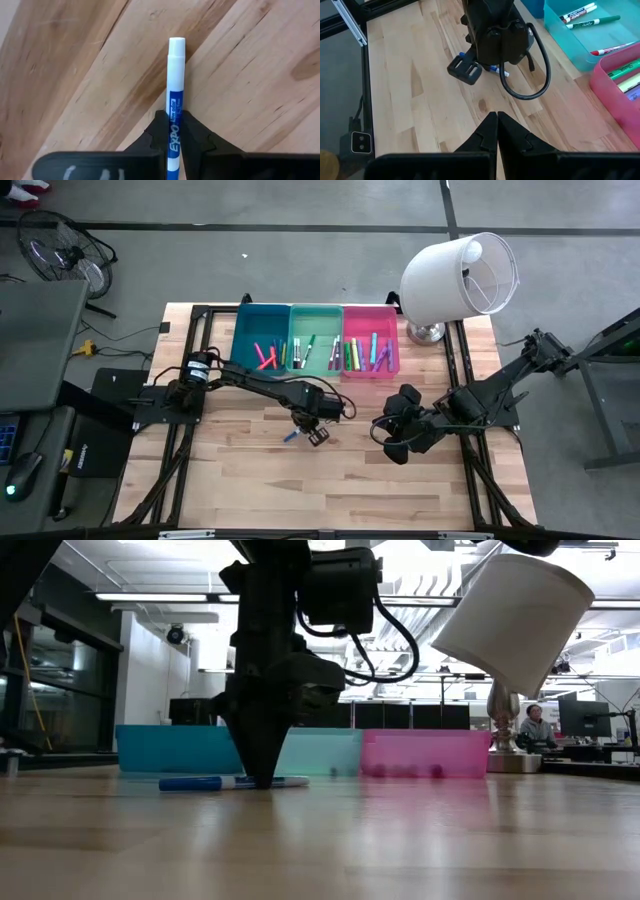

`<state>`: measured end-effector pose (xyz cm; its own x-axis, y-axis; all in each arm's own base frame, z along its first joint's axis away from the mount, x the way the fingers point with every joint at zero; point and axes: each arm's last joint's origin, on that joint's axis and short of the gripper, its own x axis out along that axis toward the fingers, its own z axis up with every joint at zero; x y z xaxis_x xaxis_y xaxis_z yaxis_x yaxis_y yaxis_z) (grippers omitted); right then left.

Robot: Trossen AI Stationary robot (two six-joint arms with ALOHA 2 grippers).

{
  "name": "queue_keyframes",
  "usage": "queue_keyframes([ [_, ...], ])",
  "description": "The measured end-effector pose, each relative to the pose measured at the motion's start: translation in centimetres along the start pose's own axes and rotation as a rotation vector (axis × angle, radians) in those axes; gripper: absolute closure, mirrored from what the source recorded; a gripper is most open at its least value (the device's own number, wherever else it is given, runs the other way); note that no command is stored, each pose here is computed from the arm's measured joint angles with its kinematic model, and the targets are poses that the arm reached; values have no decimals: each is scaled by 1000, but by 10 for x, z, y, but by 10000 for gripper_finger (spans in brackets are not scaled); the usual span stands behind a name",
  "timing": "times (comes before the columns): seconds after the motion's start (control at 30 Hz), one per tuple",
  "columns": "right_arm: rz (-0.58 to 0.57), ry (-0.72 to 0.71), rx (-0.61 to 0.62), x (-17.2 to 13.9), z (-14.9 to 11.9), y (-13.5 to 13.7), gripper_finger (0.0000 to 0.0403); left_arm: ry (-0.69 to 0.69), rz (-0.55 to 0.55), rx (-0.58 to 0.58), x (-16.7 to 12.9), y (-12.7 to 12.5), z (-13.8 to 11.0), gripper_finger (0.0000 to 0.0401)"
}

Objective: Pick & Place Markers
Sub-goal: Put the blue marker pen into the green bin

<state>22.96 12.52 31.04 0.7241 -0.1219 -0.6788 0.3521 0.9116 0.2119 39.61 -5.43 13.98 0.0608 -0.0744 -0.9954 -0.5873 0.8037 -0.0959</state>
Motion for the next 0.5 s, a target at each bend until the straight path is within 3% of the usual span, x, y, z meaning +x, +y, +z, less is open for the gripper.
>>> queue_keyframes([
  [0.5,-48,10,-25,0,-2,-4,403,-22,4,67,-12,1,-2,383],
])
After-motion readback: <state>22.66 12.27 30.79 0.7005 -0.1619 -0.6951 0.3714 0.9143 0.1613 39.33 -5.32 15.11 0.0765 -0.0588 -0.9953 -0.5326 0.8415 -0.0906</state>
